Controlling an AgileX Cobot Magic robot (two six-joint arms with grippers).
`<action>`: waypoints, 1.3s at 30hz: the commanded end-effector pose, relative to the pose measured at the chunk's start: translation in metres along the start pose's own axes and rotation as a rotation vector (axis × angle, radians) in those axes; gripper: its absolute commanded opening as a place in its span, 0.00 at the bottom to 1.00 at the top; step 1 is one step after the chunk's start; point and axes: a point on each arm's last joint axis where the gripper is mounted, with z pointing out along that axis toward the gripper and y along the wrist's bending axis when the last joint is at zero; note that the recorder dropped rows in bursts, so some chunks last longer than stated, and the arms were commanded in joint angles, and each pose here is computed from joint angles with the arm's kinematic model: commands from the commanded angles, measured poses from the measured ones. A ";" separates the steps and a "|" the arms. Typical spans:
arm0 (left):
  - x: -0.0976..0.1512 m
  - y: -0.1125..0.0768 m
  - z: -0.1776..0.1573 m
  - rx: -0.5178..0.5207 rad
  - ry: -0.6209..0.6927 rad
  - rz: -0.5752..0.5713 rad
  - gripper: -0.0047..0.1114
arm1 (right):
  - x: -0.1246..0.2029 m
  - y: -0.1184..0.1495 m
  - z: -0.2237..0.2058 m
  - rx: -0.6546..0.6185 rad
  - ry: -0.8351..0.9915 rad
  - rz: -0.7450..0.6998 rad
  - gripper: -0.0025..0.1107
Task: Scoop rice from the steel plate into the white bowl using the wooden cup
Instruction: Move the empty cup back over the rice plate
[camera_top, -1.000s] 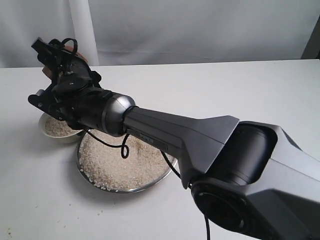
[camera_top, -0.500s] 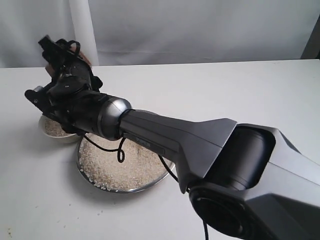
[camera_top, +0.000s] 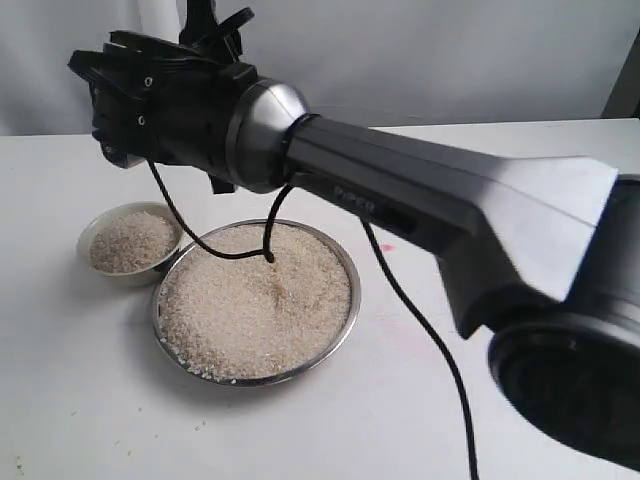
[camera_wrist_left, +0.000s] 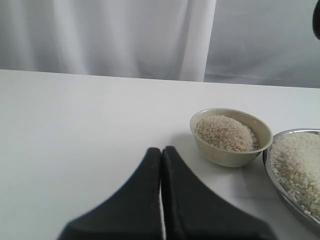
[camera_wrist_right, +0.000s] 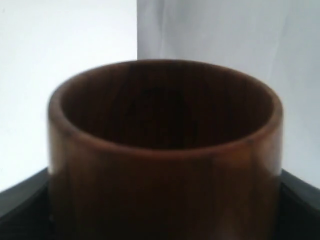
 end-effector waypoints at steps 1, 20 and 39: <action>0.000 0.000 0.000 0.007 -0.007 -0.002 0.04 | 0.029 0.009 -0.004 -0.074 0.092 -0.144 0.02; 0.000 0.000 0.000 0.007 -0.007 -0.002 0.04 | 0.066 0.089 0.056 -0.180 0.127 -0.448 0.02; 0.000 0.000 0.000 0.007 -0.007 -0.002 0.04 | 0.044 0.124 0.070 -0.181 0.051 -0.545 0.02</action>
